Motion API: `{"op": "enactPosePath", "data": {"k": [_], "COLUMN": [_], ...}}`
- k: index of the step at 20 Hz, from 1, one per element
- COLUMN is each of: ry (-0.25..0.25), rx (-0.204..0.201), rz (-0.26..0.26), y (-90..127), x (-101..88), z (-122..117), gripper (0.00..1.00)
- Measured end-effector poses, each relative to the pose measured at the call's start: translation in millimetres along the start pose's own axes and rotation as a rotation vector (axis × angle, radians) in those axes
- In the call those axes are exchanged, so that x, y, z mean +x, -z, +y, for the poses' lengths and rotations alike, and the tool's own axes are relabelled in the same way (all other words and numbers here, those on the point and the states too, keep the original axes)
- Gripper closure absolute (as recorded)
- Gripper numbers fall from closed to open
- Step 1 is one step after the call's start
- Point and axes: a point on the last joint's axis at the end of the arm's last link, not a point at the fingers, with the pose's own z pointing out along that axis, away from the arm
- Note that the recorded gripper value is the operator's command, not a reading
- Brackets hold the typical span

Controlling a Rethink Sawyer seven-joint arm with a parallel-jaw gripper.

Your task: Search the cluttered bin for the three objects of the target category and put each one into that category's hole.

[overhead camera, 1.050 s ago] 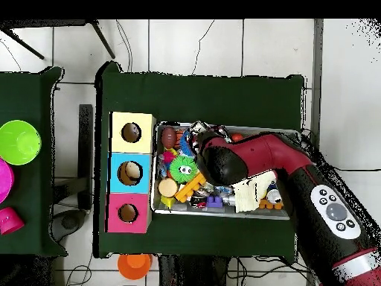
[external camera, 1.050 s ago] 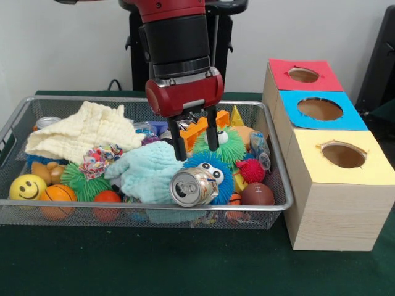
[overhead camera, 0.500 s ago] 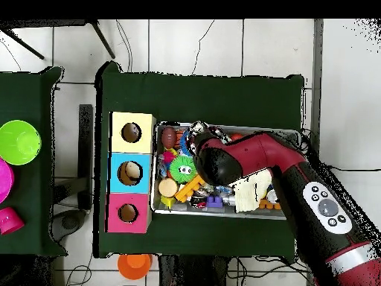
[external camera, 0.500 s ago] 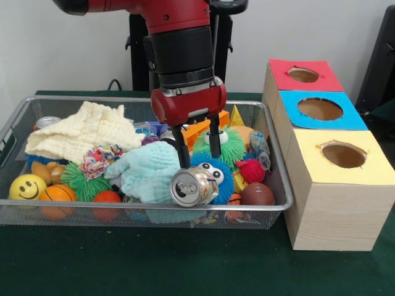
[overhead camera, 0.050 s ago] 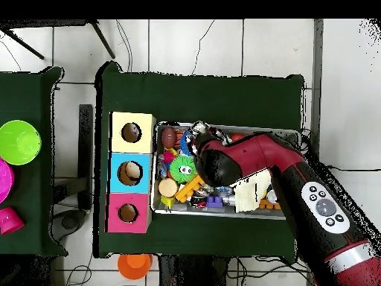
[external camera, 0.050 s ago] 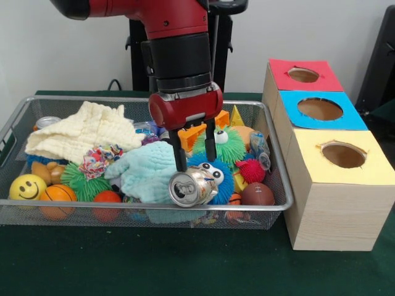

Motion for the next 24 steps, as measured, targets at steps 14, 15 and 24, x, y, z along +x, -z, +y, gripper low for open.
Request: {"op": "enactPosePath", "data": {"k": [14,15,24], "ry": [0.029,0.03,0.05], "rx": [0.028,0.031,0.075], "rz": [-0.001,-0.001,-0.007], "y": [0,1,16], "x": [1.5,0.9,-7.0], "z": [-7,-8,-21], "gripper": [0.0,0.0,0.0]}}
